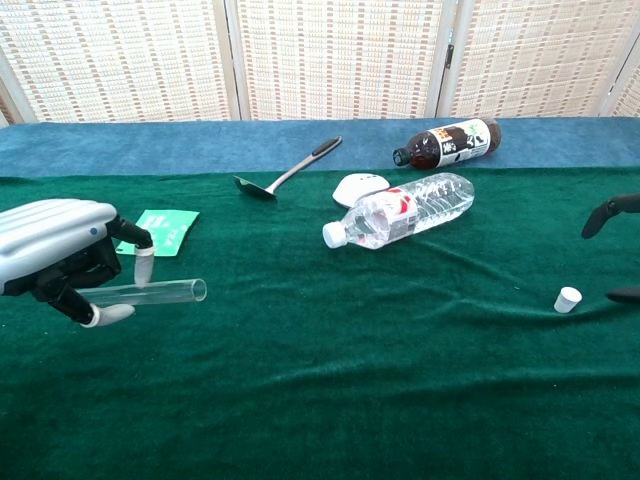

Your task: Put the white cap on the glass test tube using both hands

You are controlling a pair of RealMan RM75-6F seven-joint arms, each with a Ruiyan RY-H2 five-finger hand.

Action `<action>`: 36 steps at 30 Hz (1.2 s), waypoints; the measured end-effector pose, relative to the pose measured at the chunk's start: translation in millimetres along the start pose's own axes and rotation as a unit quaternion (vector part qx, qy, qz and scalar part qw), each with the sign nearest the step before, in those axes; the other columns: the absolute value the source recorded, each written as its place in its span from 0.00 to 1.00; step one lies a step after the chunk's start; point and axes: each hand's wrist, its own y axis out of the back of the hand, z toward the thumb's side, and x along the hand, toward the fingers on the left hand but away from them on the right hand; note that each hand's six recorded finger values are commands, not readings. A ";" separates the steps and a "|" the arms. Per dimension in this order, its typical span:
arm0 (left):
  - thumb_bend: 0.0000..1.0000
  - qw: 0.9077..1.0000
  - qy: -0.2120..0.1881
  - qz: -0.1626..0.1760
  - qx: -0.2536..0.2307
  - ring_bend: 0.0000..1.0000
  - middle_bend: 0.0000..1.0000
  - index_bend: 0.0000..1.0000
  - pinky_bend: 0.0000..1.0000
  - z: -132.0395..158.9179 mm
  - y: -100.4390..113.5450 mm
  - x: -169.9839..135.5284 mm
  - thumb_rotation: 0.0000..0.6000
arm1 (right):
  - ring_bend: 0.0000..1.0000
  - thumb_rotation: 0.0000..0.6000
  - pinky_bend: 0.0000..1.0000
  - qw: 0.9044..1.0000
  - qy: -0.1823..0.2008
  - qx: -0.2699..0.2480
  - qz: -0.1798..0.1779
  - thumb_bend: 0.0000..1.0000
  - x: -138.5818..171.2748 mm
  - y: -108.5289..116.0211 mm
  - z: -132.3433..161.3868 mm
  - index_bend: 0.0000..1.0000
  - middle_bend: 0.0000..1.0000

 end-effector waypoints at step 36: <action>0.48 1.000 0.004 -0.014 0.002 0.97 0.98 0.68 0.86 1.1 -6.2 7.3 1.00 | 1.00 1.00 1.00 0.991 0.036 0.125 0.028 0.31 -43.8 -23.2 15.3 0.44 1.00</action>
